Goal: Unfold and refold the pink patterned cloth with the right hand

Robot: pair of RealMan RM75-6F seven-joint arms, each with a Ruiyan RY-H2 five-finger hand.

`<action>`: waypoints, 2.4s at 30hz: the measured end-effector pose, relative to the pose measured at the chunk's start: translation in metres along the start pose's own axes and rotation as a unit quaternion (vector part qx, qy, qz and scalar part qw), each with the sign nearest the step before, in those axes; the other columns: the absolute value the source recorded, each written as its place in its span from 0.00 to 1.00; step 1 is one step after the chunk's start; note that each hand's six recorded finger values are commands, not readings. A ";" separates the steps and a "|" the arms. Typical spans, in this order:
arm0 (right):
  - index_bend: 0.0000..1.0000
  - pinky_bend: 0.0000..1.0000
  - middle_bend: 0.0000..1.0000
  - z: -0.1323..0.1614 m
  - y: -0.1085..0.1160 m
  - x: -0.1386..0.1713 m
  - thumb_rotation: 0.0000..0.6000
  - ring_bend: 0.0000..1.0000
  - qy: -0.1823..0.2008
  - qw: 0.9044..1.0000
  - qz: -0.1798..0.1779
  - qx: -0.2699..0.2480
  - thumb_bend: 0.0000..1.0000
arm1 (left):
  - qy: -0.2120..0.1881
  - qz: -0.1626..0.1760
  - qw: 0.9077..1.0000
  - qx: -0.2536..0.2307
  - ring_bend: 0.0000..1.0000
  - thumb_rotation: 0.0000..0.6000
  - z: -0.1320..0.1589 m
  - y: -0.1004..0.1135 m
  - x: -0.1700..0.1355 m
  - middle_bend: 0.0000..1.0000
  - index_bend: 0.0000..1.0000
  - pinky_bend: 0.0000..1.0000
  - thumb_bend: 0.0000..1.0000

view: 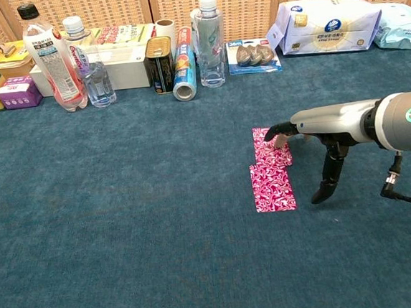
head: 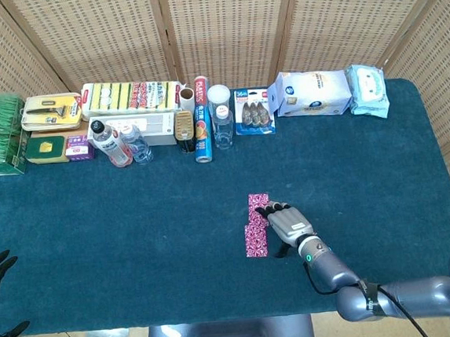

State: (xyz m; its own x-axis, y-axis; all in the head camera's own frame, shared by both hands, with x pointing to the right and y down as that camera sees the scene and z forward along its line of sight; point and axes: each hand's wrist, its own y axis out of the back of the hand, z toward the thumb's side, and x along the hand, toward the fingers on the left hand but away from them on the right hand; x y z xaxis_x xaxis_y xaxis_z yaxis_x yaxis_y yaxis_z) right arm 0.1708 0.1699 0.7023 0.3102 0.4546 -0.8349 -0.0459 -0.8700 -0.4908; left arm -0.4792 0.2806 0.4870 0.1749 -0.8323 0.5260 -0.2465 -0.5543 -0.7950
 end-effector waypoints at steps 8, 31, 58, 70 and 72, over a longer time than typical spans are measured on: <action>0.05 0.10 0.13 0.009 0.003 -0.006 1.00 0.06 0.001 1.000 0.000 -0.004 0.00 | -0.001 -0.002 1.000 -0.003 0.00 1.00 -0.001 0.000 0.000 0.00 0.00 0.05 0.07; 0.05 0.10 0.13 0.059 0.002 -0.022 1.00 0.06 0.009 1.000 0.009 0.010 0.00 | -0.003 -0.001 1.000 -0.011 0.00 1.00 -0.003 0.004 -0.002 0.00 0.00 0.05 0.07; 0.05 0.09 0.00 0.079 0.020 -0.004 1.00 0.03 0.020 0.999 -0.021 0.014 0.00 | -0.009 -0.007 1.000 -0.011 0.00 1.00 -0.002 0.004 -0.002 0.00 0.00 0.05 0.07; 0.09 0.09 0.00 0.065 0.030 -0.019 1.00 0.00 -0.027 0.993 -0.111 -0.016 0.00 | -0.008 -0.012 1.000 -0.009 0.00 1.00 -0.001 0.001 -0.001 0.00 0.00 0.05 0.07; 0.09 0.08 0.00 0.064 0.029 -0.024 1.00 0.00 -0.041 0.992 -0.115 -0.020 0.00 | -0.008 -0.013 1.000 -0.010 0.00 1.00 -0.001 0.001 0.000 0.00 0.00 0.05 0.07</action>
State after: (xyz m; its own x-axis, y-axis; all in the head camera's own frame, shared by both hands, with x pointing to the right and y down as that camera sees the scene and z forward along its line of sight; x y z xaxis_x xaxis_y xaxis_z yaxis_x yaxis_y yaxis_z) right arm 0.1010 0.1458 0.6919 0.2295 0.6550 -0.7200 0.0556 -0.7473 -0.6621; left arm -0.4804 0.2798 0.4864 0.1965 -0.8171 0.5420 -0.2603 -0.5764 -0.7746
